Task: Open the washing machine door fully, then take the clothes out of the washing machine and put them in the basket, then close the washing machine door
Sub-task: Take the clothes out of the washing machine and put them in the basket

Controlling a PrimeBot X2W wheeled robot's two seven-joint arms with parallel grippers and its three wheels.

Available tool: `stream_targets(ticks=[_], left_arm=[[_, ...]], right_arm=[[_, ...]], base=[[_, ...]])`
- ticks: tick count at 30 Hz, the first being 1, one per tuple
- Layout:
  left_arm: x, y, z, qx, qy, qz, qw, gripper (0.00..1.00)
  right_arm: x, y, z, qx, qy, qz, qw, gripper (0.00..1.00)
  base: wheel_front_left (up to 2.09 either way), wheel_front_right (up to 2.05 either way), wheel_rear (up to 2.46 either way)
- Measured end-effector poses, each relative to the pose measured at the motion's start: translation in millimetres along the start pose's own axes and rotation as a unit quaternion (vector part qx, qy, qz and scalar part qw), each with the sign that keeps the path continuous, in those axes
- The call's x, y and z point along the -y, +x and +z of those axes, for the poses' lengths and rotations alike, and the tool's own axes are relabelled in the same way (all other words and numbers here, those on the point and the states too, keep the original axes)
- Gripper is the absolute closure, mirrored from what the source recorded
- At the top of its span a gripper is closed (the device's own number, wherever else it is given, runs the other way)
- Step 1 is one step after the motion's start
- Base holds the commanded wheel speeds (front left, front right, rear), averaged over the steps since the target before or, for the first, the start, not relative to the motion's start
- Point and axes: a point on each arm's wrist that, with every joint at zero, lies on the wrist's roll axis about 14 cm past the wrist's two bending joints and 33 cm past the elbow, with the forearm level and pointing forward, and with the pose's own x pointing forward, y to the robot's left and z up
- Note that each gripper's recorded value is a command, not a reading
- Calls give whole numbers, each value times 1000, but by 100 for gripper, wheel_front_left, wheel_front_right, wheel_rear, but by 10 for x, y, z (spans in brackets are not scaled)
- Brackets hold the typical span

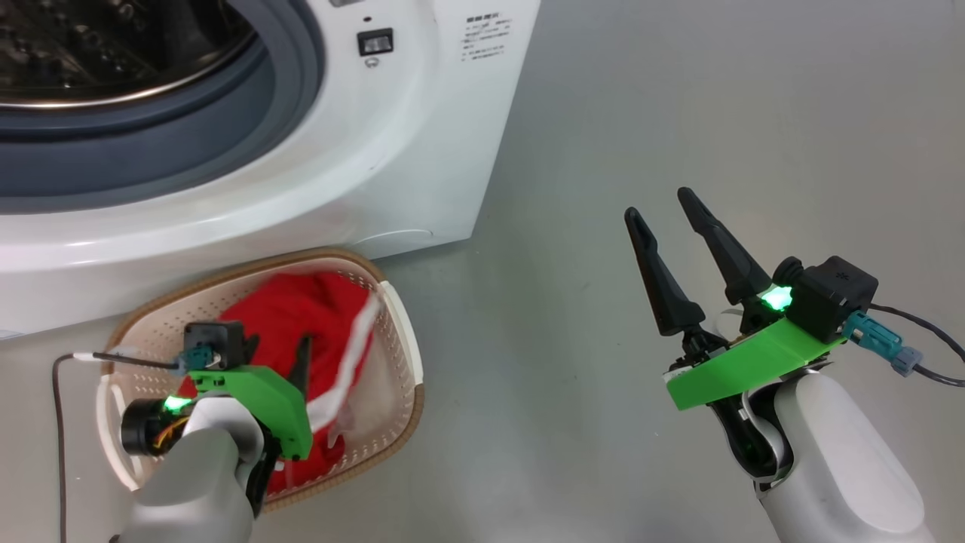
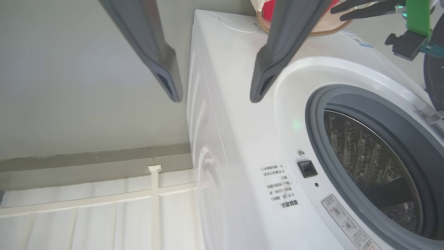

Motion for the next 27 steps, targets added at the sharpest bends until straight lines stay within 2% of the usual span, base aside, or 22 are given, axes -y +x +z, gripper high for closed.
stream_targets(ticks=[12,19,27], left_arm=[[-70,-247,182,44,1,6,999,0],[-157,-471,566,118,-10,12,993,0],[-220,-808,654,169,-19,28,985,0]], right_arm=[[-173,22,129,16,3,23,1000,0],[-261,-71,141,14,6,32,999,0],[-364,-123,237,25,7,45,999,0]], base=[[0,0,0],[0,0,0],[0,0,0]])
